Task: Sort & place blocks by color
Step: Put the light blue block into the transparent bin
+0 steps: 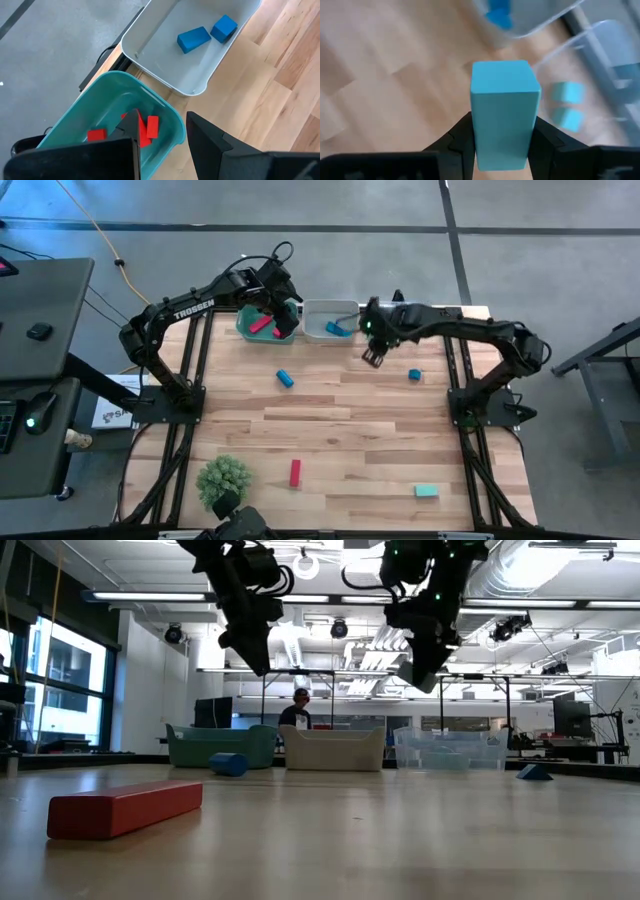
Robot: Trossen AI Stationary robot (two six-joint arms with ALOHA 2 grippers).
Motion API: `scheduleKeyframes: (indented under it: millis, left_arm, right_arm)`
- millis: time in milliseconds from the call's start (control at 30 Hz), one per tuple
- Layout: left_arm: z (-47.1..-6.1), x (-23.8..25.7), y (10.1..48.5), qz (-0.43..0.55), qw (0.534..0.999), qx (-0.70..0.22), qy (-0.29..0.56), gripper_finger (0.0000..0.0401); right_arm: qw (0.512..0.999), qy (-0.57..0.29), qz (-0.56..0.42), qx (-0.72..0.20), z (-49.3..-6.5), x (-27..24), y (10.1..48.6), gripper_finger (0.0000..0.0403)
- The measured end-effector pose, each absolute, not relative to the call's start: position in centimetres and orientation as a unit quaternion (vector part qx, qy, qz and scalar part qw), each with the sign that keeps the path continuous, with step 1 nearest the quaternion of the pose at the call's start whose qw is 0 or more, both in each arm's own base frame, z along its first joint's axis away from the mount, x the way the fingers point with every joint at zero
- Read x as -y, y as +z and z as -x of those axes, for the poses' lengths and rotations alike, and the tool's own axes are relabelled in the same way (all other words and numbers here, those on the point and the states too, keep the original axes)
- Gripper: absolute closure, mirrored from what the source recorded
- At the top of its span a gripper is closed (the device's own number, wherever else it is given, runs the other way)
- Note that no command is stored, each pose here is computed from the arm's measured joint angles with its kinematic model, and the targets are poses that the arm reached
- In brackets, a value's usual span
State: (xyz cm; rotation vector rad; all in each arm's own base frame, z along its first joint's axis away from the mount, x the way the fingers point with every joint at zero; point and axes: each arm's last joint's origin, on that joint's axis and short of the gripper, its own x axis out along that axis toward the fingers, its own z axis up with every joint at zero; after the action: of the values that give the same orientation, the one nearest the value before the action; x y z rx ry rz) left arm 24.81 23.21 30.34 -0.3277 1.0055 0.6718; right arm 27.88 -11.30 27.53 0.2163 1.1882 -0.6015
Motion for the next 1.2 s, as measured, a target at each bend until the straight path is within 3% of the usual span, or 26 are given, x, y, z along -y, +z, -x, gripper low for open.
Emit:
scheduleKeyframes:
  millis: [500,733,1200]
  left_arm:
    - [-24.8,-23.2,30.3,0.183,0.804,-0.459,0.331,0.0318]
    - [-24.8,-23.2,30.3,0.216,0.796,-0.444,0.35,0.0318]
    - [-24.8,-23.2,30.3,0.248,0.786,-0.43,0.368,0.0318]
  right_arm:
    - [0.761,-0.388,-0.104,-0.51,-22.2,22.6,27.9,0.0294]
    - [0.743,-0.36,-0.189,-0.532,-20.5,26.1,24.6,0.0294]
    - [0.671,-0.333,-0.218,-0.626,-20.2,27.7,19.4,0.0294]
